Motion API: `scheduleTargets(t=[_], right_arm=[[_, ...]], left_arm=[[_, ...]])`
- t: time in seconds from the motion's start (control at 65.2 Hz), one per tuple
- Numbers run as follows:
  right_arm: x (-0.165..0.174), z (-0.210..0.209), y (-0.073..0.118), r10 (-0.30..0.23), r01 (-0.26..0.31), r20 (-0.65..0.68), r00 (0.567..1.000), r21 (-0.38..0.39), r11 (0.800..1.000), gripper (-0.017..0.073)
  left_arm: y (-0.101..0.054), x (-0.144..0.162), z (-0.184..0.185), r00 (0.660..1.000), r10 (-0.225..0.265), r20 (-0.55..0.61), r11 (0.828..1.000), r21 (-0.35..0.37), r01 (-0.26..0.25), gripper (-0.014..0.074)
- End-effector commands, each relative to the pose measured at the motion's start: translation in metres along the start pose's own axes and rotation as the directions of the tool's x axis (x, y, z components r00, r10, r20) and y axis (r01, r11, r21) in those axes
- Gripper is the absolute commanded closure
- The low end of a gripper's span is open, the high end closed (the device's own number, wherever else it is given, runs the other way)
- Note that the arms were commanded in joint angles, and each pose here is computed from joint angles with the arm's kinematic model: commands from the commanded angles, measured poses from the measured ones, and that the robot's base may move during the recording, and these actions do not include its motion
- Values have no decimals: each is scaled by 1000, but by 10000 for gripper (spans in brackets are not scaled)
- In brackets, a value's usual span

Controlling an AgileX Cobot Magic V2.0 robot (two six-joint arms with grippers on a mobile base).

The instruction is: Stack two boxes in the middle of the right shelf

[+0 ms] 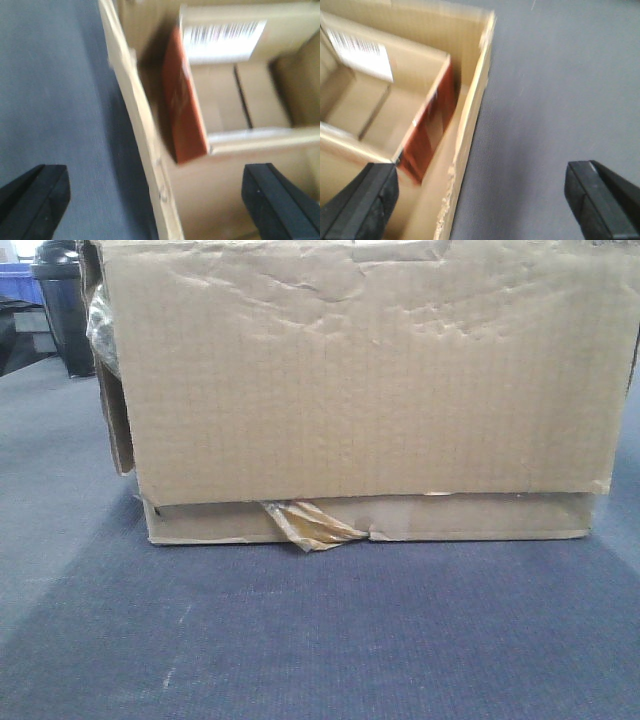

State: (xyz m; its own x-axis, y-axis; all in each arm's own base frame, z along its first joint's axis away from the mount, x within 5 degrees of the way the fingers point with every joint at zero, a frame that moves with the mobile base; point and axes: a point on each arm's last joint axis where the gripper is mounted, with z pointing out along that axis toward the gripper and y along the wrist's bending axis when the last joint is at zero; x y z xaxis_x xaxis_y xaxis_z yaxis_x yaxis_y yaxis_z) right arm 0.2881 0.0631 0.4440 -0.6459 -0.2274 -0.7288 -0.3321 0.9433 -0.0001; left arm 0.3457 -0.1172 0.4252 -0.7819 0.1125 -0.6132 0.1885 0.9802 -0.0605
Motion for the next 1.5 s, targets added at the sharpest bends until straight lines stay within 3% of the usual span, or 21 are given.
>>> scheduleTargets(t=[0.0, 0.383, 0.69, 0.797, 0.889, 0.92, 1.042, 1.073, 1.088, 1.318, 1.487], right_arm=[[1, 20, 0, -11, 10, -70, 997, -25, 1000, -10], [15, 100, -3, 19, -48, -289, 957, -93, 994, -10], [21, 123, -5, 21, -57, -340, 940, -97, 994, -10], [20, 123, -5, 21, -57, -337, 941, -96, 994, 76], [20, 123, -5, 22, -56, -332, 943, -95, 994, 263], [20, 123, -5, 22, -56, -331, 943, -95, 994, 368], [20, 123, -5, 22, -56, -331, 943, -95, 994, 721], [20, 123, -5, 22, -56, -331, 943, -95, 994, 723], [20, 123, -5, 22, -56, -331, 943, -95, 994, 717], [18, 118, -4, 41, -72, -317, 948, -87, 994, 713], [9, 91, -3, 53, -72, -229, 972, -76, 994, 713]], left_arm=[[2, 7, 11, 999, -2, -39, 1000, -3, 1, -6], [-1, 32, 50, 980, -19, -196, 1000, 20, 23, -6], [-2, 36, 83, 963, -21, -270, 1000, 14, 25, -6], [-2, 36, 83, 963, -21, -270, 1000, 14, 25, 5], [-2, 35, 83, 963, -21, -268, 1000, 14, 25, 106], [-2, 35, 82, 964, -21, -267, 1000, 14, 25, 167], [-2, 32, 79, 968, -21, -251, 1000, 17, 26, 575], [-3, 30, 78, 970, -21, -244, 999, 18, 26, 691], [-3, 29, 77, 971, -21, -240, 999, 19, 26, 702], [-4, 12, 58, 988, -21, -154, 999, 28, 25, 705], [-1, 5, 32, 996, -38, -79, 999, 13, 39, 705]])
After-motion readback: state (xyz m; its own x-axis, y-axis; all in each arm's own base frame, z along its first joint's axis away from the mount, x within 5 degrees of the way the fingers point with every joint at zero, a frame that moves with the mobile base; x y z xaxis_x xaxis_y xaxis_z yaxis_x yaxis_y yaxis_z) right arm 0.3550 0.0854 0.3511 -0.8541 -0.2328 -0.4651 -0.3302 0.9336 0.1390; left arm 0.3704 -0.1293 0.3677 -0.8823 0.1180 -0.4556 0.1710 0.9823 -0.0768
